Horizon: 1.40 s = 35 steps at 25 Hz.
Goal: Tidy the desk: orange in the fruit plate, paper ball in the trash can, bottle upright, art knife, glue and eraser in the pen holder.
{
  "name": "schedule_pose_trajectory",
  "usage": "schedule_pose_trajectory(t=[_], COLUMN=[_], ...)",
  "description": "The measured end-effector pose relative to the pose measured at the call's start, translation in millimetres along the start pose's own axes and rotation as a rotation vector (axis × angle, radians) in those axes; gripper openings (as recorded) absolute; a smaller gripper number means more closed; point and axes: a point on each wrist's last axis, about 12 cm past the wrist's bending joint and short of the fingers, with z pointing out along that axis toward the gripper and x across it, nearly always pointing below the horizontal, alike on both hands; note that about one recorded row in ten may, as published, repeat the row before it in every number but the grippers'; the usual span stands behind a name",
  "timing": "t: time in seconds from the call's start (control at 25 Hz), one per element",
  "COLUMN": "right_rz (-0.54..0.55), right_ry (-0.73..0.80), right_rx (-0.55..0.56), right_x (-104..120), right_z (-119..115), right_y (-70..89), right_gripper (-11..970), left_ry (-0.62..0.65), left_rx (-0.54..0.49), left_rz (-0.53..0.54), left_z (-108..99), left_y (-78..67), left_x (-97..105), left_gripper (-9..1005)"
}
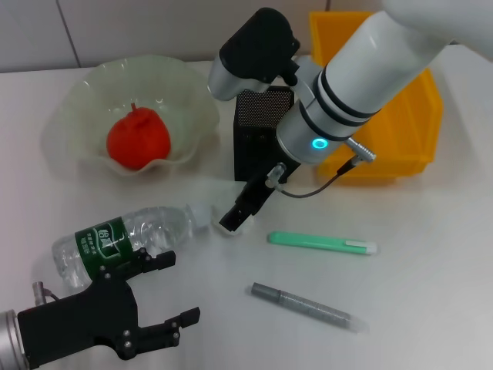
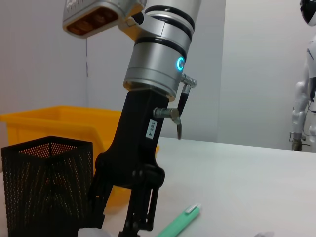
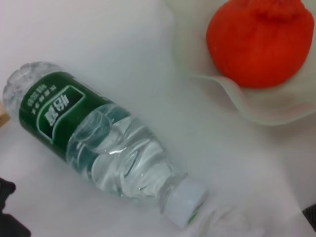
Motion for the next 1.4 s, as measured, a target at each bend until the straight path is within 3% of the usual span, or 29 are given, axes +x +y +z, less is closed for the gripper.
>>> schedule_pose_trajectory(t=[0.84, 1.12, 1.28, 1.4], right_rz=[-0.046, -0.043, -0.037, -0.03], right_ry=[0.008, 0.005, -0.04, -0.06], right_rx=[0.037, 0.033, 0.001, -0.014], right_x=[0.6, 0.2, -3.2, -3.9], right_z=[20.2, 18.0, -0.5, -10.4], right_y=[5.5, 5.7, 8.5, 9.1], right_gripper=[783, 561, 450, 446], left_ry=[0.005, 0.005, 0.009, 0.013], left_rx=[0.013, 0.014, 0.018, 0.022], left_rz=[0.003, 0.004, 0.003, 0.003], left_z=[1.6, 1.7, 1.7, 1.9], left_y=[-0.8, -0.6, -1.4, -1.9], left_x=[0.2, 0.0, 0.6, 1.1], left_gripper=[827, 827, 827, 827])
